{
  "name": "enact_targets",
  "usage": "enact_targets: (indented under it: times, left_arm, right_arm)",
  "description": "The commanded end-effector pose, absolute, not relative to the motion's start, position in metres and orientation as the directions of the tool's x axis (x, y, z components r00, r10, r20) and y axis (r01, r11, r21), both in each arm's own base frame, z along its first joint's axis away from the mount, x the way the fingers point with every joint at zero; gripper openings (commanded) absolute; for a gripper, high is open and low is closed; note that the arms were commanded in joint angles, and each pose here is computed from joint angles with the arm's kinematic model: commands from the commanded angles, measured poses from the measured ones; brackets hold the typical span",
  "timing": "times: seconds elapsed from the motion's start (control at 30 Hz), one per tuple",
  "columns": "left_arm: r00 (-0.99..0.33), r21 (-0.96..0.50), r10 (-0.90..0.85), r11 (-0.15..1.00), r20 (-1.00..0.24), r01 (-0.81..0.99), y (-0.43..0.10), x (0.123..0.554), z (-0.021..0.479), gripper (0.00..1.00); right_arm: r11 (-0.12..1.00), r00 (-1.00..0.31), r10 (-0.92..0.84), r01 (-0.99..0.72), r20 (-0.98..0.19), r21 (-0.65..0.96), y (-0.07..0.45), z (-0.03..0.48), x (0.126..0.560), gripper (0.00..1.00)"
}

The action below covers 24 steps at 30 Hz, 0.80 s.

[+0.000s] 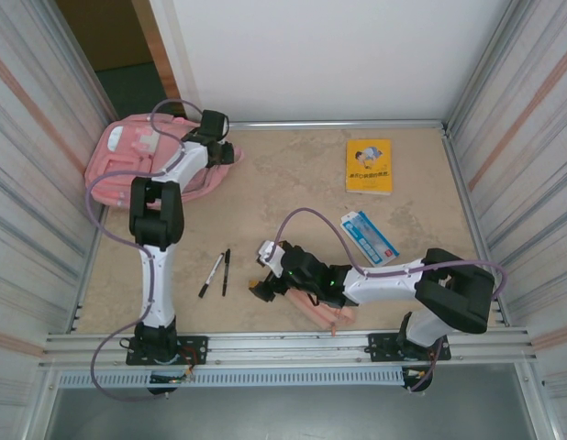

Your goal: Pack the student bag

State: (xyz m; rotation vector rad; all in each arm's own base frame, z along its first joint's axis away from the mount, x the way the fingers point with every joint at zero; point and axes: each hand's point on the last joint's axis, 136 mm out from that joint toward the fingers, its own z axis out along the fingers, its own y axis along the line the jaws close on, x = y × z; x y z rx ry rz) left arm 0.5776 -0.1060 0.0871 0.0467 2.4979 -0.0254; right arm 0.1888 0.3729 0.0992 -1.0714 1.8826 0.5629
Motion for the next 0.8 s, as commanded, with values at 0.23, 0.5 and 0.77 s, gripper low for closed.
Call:
enact_targets:
  times: [0.23, 0.5, 0.77]
  left_arm:
    - [-0.769, -0.061, 0.29, 0.918, -0.57, 0.391, -0.162, 0.54, 0.105, 0.0]
    - [-0.399, 0.143, 0.695, 0.583, -0.598, 0.8, -0.255, 0.49, 0.151, 0.0]
    - [-0.097, 0.154, 0.77, 0.247, -0.631, 0.957, -0.311, 0.416, 0.182, 0.0]
  right_arm:
    - [0.765, -0.291, -0.451, -0.613, -0.844, -0.198, 0.339, 0.11, 0.238, 0.99]
    - [0.937, -0.481, -0.306, -0.303, -0.821, -0.172, 0.248, 0.133, 0.286, 0.99]
    - [0.919, -0.622, -0.134, -0.368, -0.771, 0.138, 0.172, 0.178, 0.28, 1.0]
